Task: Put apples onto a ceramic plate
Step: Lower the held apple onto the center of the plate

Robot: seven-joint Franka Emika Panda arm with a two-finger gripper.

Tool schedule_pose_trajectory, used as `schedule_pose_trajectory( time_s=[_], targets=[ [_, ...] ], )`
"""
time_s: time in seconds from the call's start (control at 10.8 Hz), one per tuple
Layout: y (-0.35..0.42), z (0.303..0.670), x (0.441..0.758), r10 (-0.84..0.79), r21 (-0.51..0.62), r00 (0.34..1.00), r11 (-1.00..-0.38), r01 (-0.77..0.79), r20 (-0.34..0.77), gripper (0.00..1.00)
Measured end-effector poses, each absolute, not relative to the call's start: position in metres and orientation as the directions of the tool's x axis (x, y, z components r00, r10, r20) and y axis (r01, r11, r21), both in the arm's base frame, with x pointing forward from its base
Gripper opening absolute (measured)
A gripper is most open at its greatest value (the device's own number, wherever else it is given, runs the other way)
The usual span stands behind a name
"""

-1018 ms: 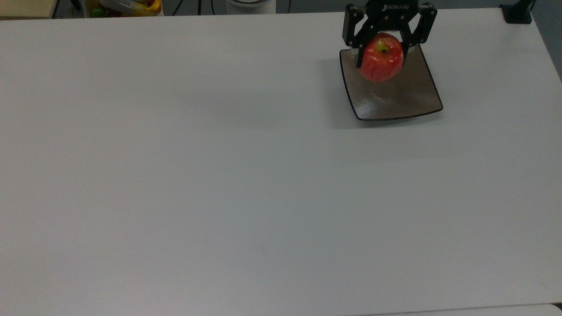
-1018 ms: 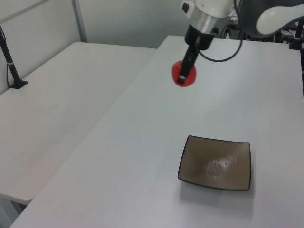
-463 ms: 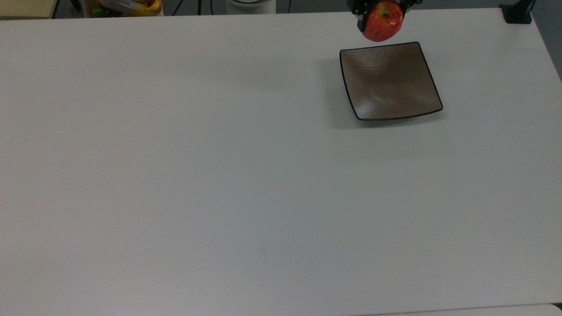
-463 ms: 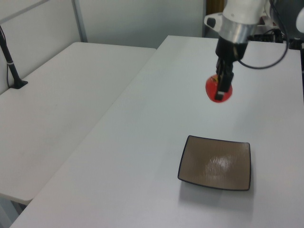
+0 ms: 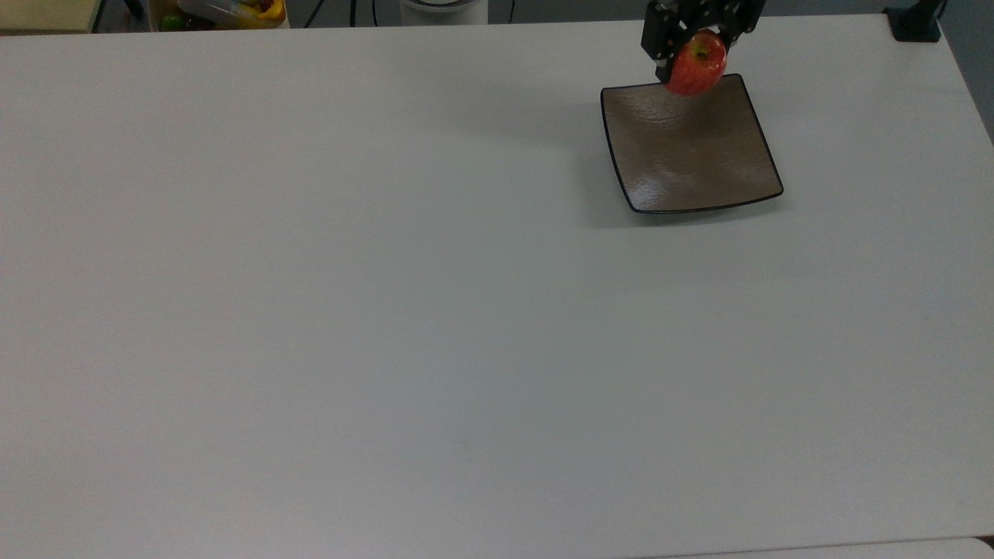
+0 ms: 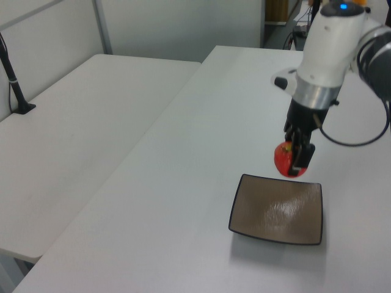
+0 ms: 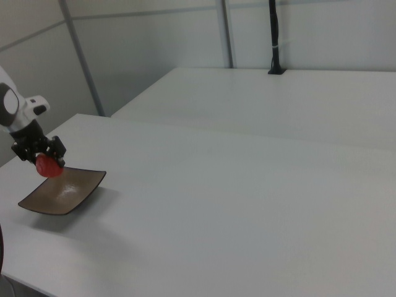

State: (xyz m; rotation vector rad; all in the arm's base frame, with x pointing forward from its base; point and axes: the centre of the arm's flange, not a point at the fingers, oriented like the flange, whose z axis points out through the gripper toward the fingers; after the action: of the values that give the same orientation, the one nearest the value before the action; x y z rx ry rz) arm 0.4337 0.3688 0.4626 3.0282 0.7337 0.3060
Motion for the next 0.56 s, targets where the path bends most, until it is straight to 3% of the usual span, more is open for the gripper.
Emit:
schedule_pose_trajectory(
  time_s=[0.19, 0.56],
  targets=[
    [0.376, 0.420, 0.435, 0.465, 0.038, 0.865, -0.884, 0.466, 0.190, 0.77],
    [0.388, 0.377, 0.447, 0.466, 0.006, 0.857, -0.879, 0.476, 0.220, 0.77]
  ],
)
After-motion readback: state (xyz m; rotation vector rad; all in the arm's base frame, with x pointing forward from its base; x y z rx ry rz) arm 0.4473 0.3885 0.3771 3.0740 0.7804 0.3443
